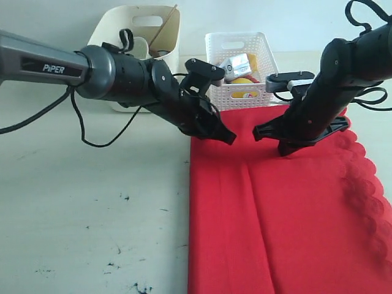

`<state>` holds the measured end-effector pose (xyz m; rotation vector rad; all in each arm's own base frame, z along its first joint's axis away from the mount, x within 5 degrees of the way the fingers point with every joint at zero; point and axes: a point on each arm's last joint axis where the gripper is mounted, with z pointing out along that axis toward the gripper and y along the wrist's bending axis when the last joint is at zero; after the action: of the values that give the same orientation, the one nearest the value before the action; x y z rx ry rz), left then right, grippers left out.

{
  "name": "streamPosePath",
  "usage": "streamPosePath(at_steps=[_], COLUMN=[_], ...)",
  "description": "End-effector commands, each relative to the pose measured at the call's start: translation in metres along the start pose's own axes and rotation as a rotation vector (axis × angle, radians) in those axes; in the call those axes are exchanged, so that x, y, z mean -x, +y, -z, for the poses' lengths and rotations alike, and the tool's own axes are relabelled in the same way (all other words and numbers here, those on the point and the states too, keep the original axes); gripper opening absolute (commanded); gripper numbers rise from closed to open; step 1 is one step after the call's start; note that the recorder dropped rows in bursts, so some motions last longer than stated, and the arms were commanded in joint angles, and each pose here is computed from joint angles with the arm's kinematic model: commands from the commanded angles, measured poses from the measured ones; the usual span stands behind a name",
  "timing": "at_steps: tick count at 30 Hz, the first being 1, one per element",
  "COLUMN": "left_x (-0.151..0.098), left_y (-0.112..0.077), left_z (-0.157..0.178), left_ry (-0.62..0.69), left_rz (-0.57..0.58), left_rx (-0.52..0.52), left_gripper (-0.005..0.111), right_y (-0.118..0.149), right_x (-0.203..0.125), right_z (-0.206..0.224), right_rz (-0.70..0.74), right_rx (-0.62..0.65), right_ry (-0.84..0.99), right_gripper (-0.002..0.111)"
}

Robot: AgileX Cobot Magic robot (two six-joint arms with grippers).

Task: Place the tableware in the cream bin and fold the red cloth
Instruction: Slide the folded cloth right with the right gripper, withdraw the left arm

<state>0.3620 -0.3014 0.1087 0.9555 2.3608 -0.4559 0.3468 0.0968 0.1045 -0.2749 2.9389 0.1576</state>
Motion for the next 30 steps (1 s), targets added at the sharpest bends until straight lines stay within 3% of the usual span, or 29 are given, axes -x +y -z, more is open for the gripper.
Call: streamPosePath(at_steps=[1, 14, 22, 30], left_x=[0.014, 0.016, 0.006, -0.024], left_y=[-0.005, -0.024, -0.042, -0.061], left_z=[0.033, 0.161, 0.251, 0.329], left_ry=[-0.022, -0.152, -0.294, -0.387], left_rz=[-0.019, -0.062, -0.041, -0.019], left_rx=[-0.018, 0.017, 0.004, -0.041], left_gripper=[0.0, 0.0, 0.0, 0.0], right_y=[-0.009, -0.022, -0.06, -0.091], right_x=[-0.022, -0.022, -0.022, -0.02], right_z=[-0.006, 0.004, 0.007, 0.01], right_rz=[0.037, 0.033, -0.049, -0.134], right_rx=[-0.055, -0.191, -0.233, -0.237], right_ry=[0.144, 0.138, 0.135, 0.073], right_gripper=[0.0, 0.0, 0.0, 0.0])
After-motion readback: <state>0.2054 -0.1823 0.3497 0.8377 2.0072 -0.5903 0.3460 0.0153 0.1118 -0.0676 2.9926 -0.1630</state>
